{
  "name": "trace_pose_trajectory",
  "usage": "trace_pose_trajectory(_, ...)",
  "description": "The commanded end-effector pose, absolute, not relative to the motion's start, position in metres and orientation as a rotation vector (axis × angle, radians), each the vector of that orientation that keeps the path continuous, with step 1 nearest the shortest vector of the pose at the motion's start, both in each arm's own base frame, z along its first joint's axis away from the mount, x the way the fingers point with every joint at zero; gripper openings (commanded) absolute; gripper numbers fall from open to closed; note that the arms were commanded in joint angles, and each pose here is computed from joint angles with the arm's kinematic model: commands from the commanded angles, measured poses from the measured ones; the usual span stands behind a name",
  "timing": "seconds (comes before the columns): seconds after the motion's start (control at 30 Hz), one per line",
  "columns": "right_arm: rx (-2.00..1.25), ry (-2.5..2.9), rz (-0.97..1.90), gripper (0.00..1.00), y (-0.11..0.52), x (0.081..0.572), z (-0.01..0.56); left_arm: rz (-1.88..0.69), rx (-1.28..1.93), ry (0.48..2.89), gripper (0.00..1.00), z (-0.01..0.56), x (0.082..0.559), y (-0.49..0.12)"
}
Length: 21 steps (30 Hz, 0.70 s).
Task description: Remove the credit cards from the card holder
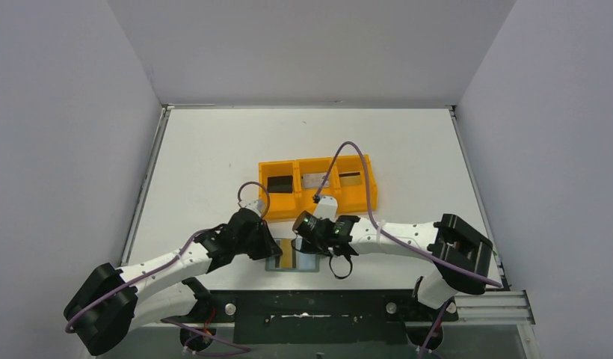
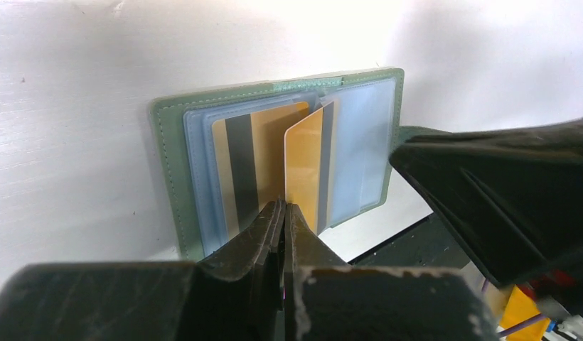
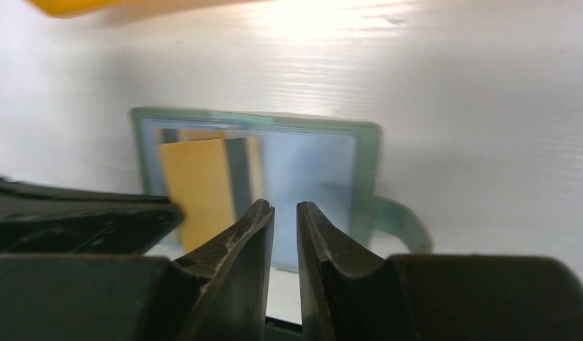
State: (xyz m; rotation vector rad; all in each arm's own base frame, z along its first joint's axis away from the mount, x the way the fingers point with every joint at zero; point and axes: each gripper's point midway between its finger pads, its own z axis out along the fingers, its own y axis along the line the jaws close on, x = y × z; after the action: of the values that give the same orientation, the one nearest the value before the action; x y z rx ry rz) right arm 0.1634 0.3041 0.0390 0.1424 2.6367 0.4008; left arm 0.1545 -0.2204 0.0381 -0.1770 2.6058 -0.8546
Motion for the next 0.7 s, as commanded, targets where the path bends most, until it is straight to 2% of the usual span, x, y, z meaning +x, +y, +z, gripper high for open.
trace_pose_trajectory(0.0,-0.003,2.556,0.385,0.21,0.324,0.172,0.071,-0.905,-0.148,2.529,0.00,0.065,0.168,-0.229)
trace_pose_trajectory(0.17,-0.015,2.570,0.515,0.21,0.349,0.168,0.060,-0.908,-0.143,2.520,0.00,0.070,0.169,-0.229)
trace_pose_trajectory(0.33,0.052,2.614,0.393,0.22,0.327,0.166,0.036,-0.923,-0.137,2.527,0.00,0.068,0.165,-0.230)
trace_pose_trajectory(0.47,0.072,2.653,0.462,0.21,0.325,0.157,0.019,-0.990,-0.143,2.517,0.00,0.067,0.164,-0.237)
trace_pose_trajectory(0.67,0.116,2.683,0.566,0.18,0.329,0.148,0.004,-1.095,-0.160,2.513,0.10,0.065,0.162,-0.250)
